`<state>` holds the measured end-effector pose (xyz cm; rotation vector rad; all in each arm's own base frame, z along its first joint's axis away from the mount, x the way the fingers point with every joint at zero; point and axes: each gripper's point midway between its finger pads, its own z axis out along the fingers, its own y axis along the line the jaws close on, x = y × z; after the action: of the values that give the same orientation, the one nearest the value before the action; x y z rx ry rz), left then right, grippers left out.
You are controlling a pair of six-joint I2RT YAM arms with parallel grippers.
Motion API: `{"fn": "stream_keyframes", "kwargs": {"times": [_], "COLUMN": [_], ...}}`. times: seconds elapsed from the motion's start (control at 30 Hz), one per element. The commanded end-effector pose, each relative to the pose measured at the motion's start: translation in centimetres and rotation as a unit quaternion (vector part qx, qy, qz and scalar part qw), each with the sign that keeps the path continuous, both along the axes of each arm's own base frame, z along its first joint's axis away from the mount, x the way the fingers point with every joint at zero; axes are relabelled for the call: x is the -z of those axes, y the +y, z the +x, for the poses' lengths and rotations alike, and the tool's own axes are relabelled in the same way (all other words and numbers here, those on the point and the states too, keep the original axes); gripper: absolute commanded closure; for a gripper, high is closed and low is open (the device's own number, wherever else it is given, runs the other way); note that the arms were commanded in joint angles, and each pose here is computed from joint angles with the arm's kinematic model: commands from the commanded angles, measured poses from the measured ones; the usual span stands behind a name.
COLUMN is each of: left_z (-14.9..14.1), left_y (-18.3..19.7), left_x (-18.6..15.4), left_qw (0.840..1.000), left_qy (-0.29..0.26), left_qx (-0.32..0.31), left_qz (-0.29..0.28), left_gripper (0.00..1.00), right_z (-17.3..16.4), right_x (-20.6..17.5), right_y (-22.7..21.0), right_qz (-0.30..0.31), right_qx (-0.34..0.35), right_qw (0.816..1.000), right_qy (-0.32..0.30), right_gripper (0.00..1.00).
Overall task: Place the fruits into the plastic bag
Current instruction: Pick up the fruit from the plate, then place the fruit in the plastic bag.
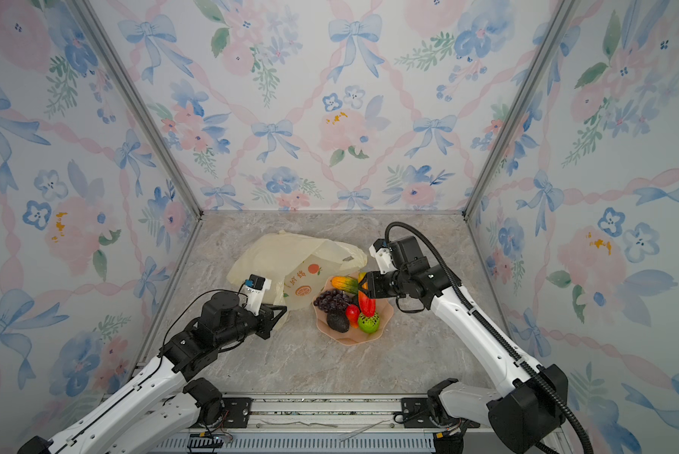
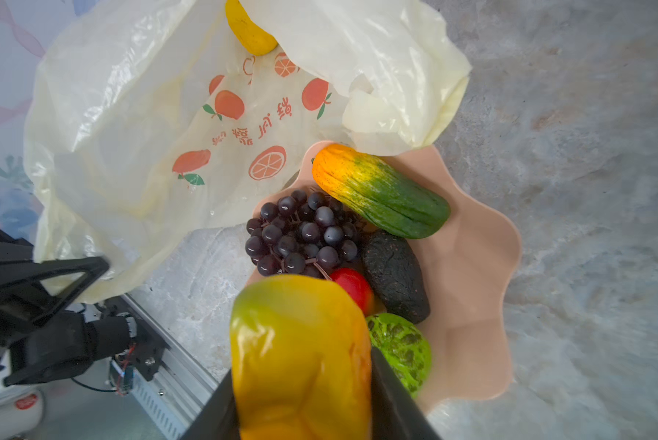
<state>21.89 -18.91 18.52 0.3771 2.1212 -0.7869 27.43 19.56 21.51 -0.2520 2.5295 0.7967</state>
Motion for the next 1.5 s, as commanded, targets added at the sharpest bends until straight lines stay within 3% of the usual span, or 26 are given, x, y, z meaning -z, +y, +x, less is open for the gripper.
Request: {"fn": "stream_keyframes", "kwargs": {"times": [0.0,0.33,0.57,0.73,0.87,1.03,1.47], "left_z": [0.3,0.2,0.2,0.2,0.2,0.1,0.1], "left_y": [-0.1,0.0,0.0,0.0,0.0,0.0,-0.1], "left_x": [-0.8,-0.9,-1.1,-1.1,-1.1,-1.1,-1.1], "left_qw": [1.0,1.0,1.0,1.0,1.0,1.0,1.0], "left_qy": [-0.012,-0.015,-0.017,-0.016,-0.017,-0.017,-0.016], "left_qx": [0.002,0.001,0.002,0.002,0.003,0.003,0.005], "left_qz": [-0.003,-0.006,-0.007,-0.007,-0.008,-0.008,-0.009], "left_gripper": [1.0,1.0,1.0,1.0,1.0,1.0,1.0], "right_z": [0.2,2.0,1.7,1.5,2.2,3.5,7.6], "right_x": [-0.9,-1.4,-1.4,-1.5,-1.8,-1.6,1.1], "right_y": [0.7,-0.3,-2.4,-1.4,0.4,4.2,13.2], "right_qz": [0.109,0.253,0.268,0.282,0.296,0.294,0.31], "right_qx": [0.053,0.211,0.315,0.345,0.343,0.313,0.28], "right_qw": [0.991,0.939,0.908,0.895,0.891,0.902,0.906], "right_qy": [0.059,0.099,0.059,0.034,0.027,0.037,0.068], "right_gripper": [0.55,0.56,0.57,0.58,0.57,0.58,0.59]}}
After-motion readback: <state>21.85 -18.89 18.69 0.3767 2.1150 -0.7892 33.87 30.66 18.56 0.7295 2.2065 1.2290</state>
